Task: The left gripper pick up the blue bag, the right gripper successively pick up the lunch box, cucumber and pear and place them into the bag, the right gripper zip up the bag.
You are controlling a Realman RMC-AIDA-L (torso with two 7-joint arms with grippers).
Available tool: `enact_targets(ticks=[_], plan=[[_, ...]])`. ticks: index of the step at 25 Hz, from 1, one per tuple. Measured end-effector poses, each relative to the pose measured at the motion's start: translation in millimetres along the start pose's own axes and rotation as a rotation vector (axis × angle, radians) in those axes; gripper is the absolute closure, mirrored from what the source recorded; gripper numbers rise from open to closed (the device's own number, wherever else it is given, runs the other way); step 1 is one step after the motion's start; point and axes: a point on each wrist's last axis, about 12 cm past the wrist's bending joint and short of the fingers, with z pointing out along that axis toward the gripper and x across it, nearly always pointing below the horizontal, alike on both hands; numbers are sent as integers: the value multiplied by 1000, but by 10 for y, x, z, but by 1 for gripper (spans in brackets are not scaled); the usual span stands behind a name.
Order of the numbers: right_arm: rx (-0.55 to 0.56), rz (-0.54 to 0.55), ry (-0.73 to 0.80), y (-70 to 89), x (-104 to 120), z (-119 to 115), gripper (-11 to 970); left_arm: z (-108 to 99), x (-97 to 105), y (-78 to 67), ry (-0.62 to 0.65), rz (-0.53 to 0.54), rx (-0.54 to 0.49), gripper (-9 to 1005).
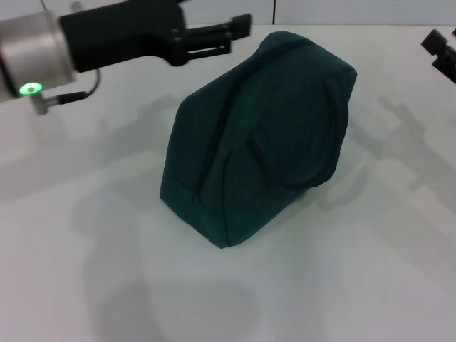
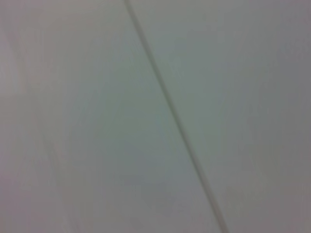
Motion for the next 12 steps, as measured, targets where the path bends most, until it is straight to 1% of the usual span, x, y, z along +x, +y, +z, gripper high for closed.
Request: enact_targets(ticks=[3,4,8,10,12], plan=[[-110,-75,-8,8,-165,-77,81,-257,41,-32,-39,22,-10,219],[-171,-105,0,21,-237,-123,81,-318,71,-44,-42,21,-12,182],[-337,-199,47,61,-436,-337,84,-661,318,-159,-38,52,-55,152],[-373,-242,74,84,-484,-447,85,-824,460,-238,-34,64,-94,136],[-379,-288,101,102,-517,-587,86,-970,597,-315,-38,63,-135,121]])
